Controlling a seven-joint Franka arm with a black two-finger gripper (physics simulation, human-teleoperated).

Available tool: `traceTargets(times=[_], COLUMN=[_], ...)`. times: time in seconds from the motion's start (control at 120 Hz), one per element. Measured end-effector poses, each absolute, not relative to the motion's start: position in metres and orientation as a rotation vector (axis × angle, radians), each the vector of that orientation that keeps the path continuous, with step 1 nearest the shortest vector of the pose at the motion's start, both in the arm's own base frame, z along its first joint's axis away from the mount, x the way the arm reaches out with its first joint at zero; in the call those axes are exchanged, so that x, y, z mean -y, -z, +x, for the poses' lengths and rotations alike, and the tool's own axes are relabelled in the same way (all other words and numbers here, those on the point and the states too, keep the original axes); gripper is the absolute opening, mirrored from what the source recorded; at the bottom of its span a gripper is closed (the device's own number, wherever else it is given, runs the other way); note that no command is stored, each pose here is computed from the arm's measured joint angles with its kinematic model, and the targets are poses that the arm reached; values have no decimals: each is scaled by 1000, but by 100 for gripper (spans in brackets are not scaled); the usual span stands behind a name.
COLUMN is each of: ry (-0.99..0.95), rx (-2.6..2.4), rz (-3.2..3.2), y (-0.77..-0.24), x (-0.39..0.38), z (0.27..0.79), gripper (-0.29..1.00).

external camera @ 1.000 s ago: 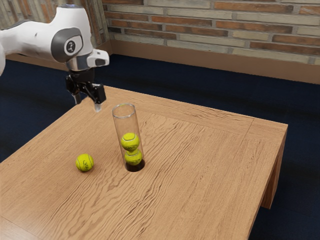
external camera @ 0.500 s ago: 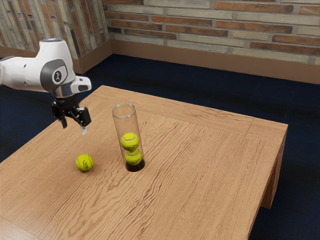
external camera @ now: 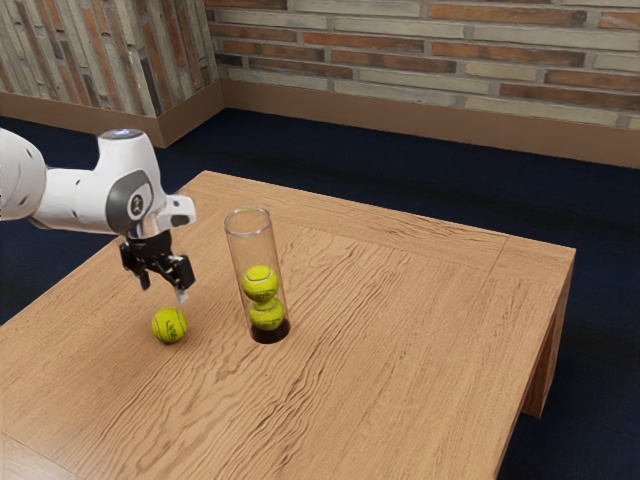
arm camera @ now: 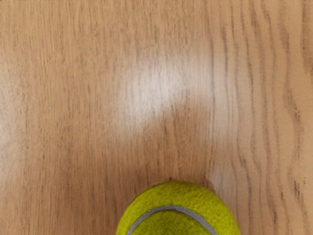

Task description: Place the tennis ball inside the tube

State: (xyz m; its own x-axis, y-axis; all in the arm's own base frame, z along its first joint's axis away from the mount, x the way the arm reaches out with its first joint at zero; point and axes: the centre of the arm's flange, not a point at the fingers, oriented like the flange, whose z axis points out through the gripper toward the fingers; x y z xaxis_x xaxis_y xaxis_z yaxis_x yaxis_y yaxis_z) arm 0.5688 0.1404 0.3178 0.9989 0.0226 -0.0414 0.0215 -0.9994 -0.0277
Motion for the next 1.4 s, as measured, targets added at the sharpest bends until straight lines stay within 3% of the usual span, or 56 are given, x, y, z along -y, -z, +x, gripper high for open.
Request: traceTargets(times=[0.367,0.683,1.233,1.4], ry=[-13,-64,-80,-125], rx=[0,58,-50,2], rz=[-3115,-3123,-3164,-3189], y=[-312,-293,-267,-255], x=[-141,-165,-128,-140], z=[574,560,580,562], gripper=[70,70,70,70])
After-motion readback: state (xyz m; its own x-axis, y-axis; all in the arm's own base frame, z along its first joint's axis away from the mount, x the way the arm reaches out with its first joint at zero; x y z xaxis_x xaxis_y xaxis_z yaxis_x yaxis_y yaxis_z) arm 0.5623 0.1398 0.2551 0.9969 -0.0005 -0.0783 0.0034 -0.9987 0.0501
